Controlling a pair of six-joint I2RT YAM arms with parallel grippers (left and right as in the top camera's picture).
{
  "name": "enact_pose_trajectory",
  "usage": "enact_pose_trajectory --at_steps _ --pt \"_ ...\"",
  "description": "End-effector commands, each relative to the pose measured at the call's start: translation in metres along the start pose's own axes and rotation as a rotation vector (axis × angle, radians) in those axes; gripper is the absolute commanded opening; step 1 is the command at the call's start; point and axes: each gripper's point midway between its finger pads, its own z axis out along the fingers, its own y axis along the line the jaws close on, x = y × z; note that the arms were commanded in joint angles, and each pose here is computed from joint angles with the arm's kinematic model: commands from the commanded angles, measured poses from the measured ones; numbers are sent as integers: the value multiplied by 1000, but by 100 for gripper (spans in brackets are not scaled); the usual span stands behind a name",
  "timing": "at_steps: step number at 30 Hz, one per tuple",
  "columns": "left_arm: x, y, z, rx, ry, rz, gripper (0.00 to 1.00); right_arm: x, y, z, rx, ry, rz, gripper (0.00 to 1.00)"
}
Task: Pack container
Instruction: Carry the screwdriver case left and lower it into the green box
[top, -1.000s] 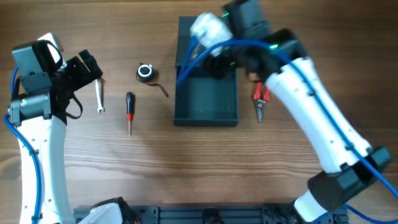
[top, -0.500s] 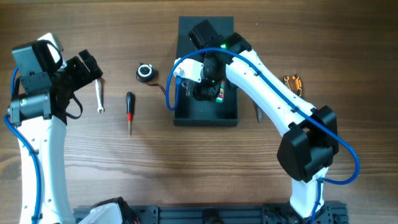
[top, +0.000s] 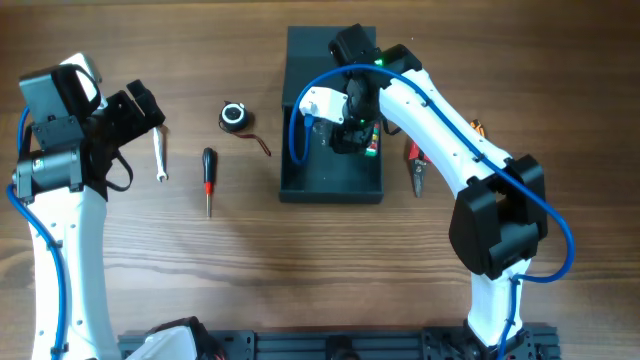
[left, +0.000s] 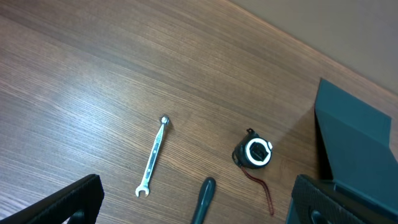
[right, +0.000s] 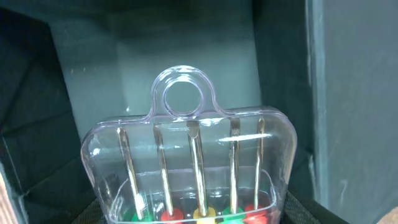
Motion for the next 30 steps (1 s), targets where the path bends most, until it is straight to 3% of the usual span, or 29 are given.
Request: enact_pose_trajectory --at_steps 1,10,18,30 --pt "-9 1 -3 -8 -22 13 100 -22 2 5 -26 -104 -56 19" --pt "-9 1 -3 -8 -22 13 100 -30 -9 7 23 -139 -113 16" --pt "-9 1 -3 -8 -22 13 100 -5 9 37 -34 -84 -93 17" --pt "-9 1 -3 -8 -22 13 100 24 -11 51 11 -67 -37 22"
